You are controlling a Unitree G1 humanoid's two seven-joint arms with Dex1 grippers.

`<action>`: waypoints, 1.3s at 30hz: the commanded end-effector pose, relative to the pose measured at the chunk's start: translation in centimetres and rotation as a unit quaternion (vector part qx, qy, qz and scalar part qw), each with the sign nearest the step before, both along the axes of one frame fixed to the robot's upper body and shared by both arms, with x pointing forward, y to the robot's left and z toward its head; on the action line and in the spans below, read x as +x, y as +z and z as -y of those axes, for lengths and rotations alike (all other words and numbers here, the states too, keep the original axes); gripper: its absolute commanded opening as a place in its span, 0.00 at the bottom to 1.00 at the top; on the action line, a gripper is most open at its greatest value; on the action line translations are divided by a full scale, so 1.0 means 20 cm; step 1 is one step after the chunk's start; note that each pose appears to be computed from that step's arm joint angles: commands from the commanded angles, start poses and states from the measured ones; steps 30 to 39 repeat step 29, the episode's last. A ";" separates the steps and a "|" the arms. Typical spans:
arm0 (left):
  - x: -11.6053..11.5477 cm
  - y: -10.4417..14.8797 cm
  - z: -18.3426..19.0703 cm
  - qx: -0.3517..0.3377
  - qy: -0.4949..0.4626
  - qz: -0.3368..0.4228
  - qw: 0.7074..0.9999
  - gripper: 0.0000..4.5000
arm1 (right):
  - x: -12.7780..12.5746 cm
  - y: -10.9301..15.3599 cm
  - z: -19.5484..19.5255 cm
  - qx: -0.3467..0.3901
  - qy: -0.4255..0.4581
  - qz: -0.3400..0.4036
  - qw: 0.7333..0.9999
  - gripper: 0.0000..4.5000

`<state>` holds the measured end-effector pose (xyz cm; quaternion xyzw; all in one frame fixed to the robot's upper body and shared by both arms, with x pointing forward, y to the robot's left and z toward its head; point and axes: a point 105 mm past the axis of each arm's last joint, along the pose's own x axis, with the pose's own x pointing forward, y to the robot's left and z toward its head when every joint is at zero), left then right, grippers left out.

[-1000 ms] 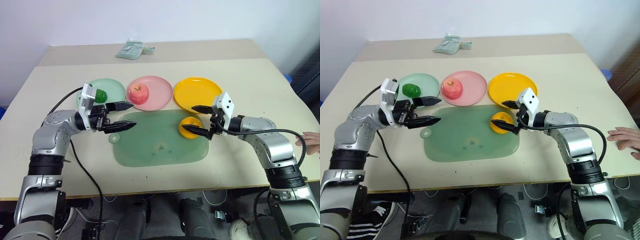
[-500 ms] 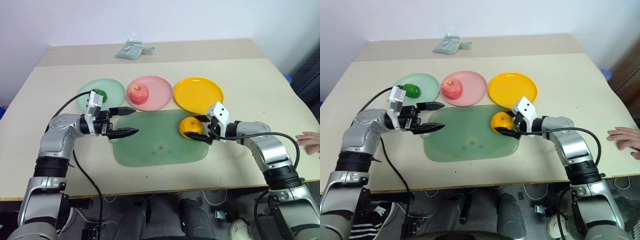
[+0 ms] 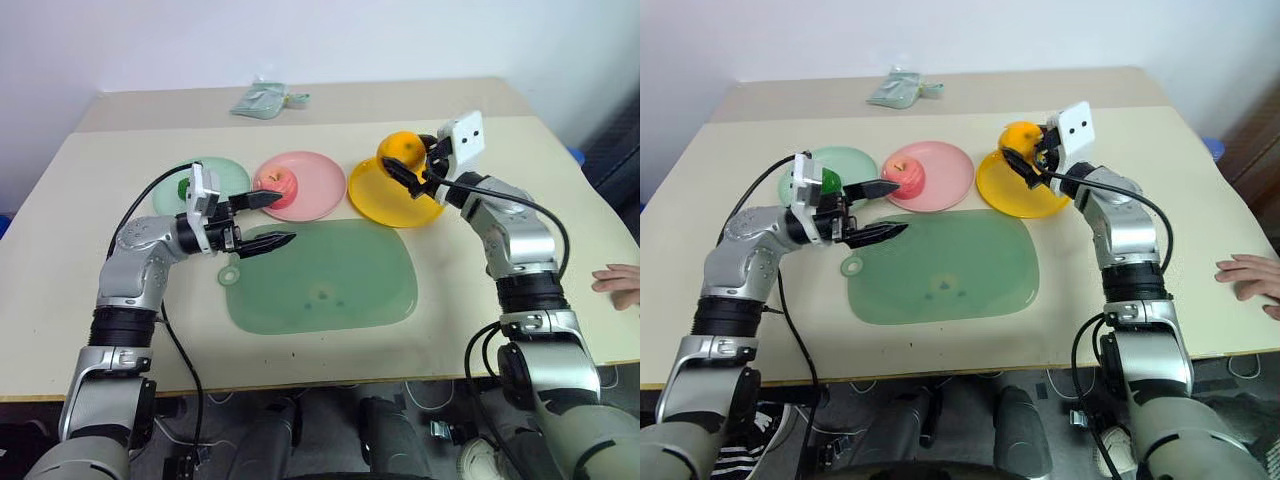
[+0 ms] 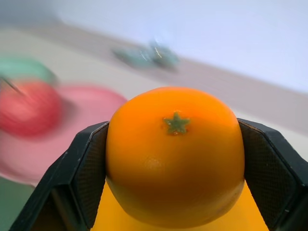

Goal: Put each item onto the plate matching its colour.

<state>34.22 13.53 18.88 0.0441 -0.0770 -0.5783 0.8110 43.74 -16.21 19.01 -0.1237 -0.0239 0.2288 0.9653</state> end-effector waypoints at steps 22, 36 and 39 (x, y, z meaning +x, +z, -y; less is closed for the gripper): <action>0.00 0.04 -0.17 0.000 -0.002 0.030 1.000 1.00 | -0.77 0.10 -0.23 0.021 0.394 0.054 0.917 1.00; 0.00 0.04 -0.12 0.009 -0.025 0.017 0.999 1.00 | -0.88 -0.06 -0.16 -0.042 0.370 0.024 0.928 1.00; 0.00 0.04 -0.12 0.009 -0.025 0.017 0.999 1.00 | -0.88 -0.06 -0.16 -0.042 0.370 0.024 0.928 1.00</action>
